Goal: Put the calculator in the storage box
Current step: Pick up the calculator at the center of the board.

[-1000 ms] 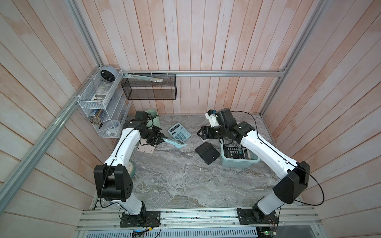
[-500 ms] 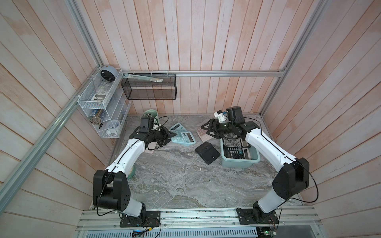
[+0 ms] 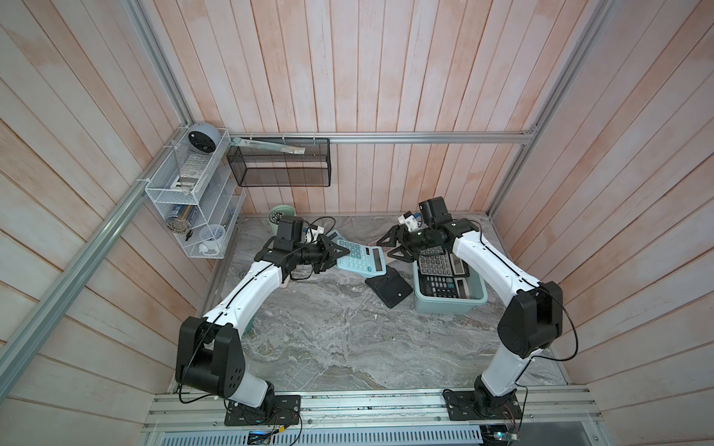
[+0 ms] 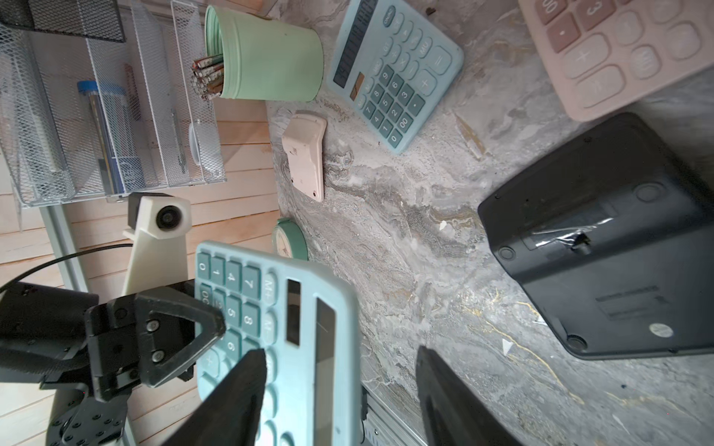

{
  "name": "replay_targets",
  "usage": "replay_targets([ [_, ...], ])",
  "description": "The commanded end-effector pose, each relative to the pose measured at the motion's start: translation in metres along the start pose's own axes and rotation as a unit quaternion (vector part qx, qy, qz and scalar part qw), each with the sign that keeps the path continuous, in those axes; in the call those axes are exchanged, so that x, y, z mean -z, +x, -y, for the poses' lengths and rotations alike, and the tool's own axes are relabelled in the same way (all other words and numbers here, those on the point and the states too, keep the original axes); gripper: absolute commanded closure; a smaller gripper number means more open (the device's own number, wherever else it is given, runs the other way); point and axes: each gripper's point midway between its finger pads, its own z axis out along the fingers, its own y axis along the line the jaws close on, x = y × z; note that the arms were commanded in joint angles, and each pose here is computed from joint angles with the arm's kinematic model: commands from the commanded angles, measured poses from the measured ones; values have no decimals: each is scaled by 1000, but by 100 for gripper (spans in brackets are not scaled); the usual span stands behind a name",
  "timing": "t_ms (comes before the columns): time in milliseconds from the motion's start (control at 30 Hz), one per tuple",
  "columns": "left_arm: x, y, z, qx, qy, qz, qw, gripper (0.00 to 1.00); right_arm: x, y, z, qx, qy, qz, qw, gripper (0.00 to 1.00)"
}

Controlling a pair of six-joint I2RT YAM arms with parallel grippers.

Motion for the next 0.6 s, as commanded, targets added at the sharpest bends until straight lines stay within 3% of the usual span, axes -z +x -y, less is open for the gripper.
replay_targets([
  [0,-1,-2,25,-25,47,-7,999,100,12,7,6,1,9,3,1000,32],
  [133,-5,-4,33,-18,76,-8,997,100,4,12,-8,-18,-57,-12,998,34],
  [300,-12,-3,32,-14,81,-18,996,100,-2,15,-27,-18,-109,-27,994,47],
  [433,-15,-4,32,-13,88,-18,996,100,-6,20,-35,-19,-125,-40,991,63],
  [567,-17,-6,29,-13,88,-18,996,100,-3,22,-33,-18,-122,-39,992,85],
])
